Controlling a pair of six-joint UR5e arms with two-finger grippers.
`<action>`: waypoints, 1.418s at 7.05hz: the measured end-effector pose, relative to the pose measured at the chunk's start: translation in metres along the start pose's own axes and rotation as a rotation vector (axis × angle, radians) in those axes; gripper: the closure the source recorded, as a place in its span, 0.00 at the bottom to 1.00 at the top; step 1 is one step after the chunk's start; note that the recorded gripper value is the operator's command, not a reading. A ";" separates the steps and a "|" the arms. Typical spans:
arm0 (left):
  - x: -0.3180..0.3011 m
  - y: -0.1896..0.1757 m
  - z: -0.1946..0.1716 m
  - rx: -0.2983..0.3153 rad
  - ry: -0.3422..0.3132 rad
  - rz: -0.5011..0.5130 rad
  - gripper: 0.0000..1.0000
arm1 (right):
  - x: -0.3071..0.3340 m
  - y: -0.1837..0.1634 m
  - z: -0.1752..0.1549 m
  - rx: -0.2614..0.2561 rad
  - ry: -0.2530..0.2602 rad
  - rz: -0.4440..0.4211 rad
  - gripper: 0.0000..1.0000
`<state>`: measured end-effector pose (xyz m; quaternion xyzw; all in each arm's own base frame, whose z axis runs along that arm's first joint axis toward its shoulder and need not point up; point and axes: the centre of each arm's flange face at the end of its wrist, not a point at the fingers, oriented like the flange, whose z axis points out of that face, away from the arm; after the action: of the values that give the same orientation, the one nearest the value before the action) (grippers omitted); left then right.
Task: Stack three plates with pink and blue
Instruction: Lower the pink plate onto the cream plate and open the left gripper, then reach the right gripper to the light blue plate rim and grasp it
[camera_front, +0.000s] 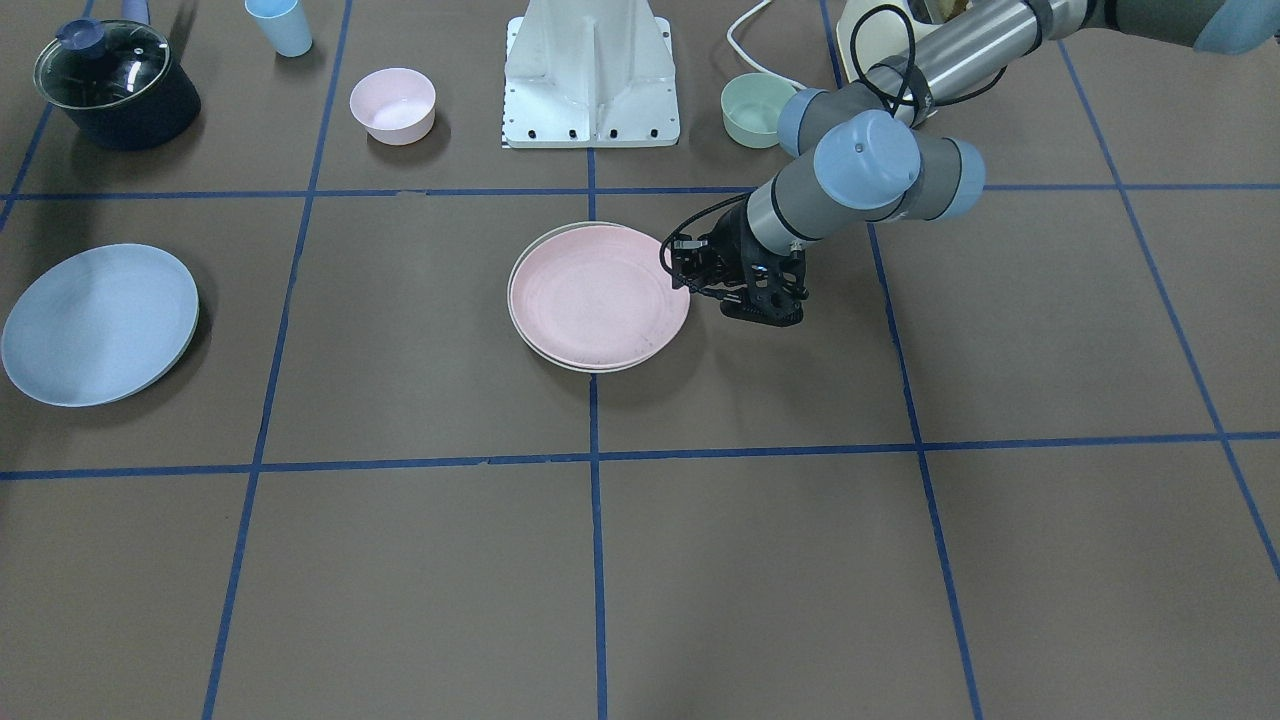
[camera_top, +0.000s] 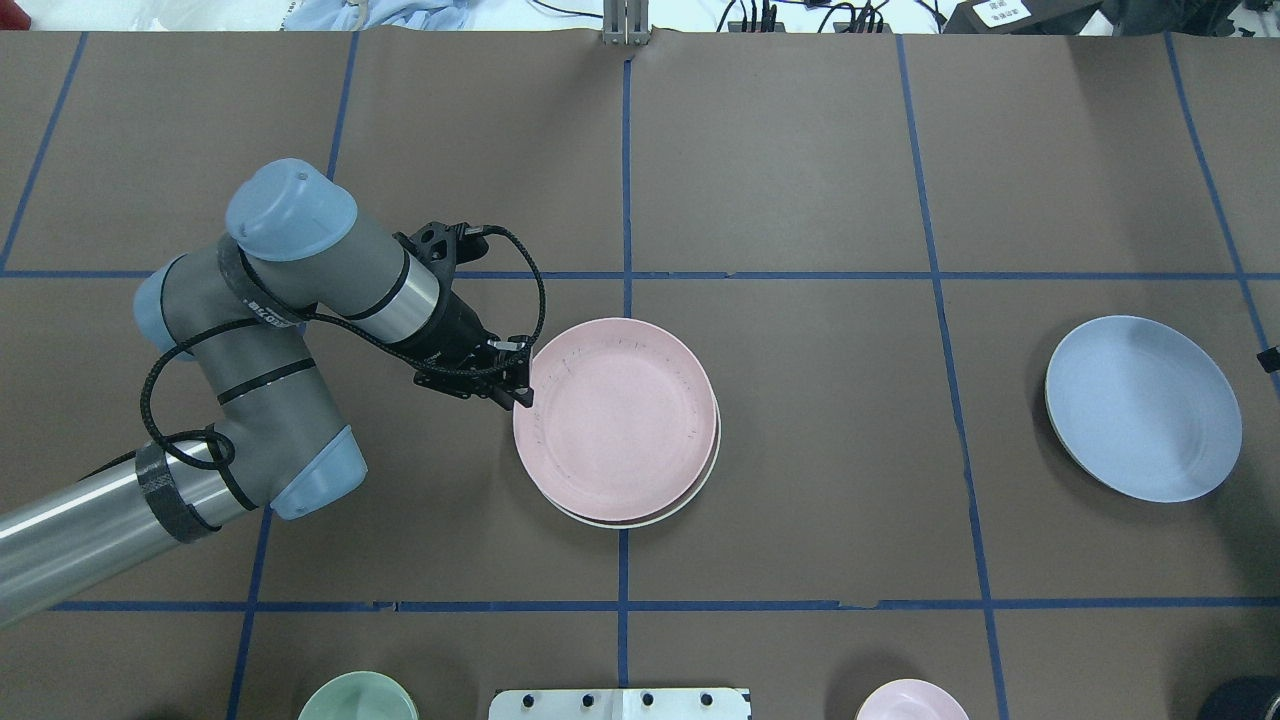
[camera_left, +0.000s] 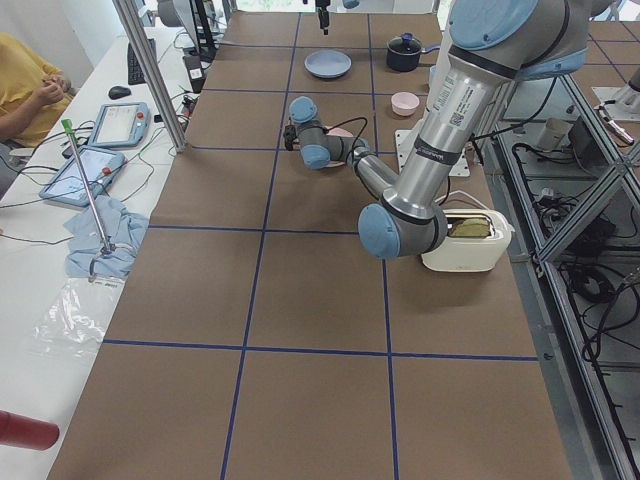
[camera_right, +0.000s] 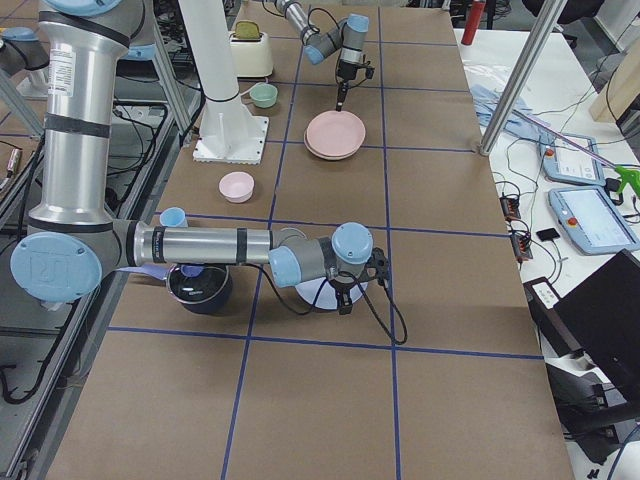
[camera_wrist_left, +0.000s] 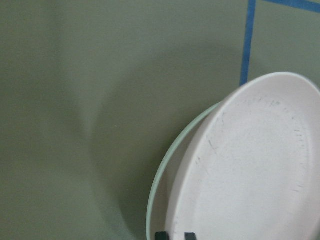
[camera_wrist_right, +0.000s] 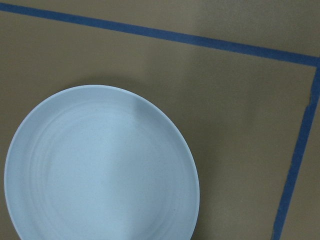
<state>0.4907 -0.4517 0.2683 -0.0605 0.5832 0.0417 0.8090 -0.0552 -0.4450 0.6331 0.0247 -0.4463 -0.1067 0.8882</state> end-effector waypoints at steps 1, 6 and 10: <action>0.002 0.002 -0.003 0.009 0.016 0.015 0.27 | -0.002 0.000 0.005 -0.010 0.001 0.012 0.00; 0.002 0.006 -0.013 0.040 0.029 0.029 0.27 | -0.003 -0.013 0.041 -0.077 0.010 0.093 0.01; 0.001 0.007 -0.012 0.043 0.026 0.029 0.26 | -0.002 -0.033 0.078 -0.137 0.026 0.087 0.14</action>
<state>0.4792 -0.4466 0.2631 -0.0353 0.5954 0.0399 0.8016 -0.1242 -0.4732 0.6739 -0.0538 -0.4271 -0.0981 0.8973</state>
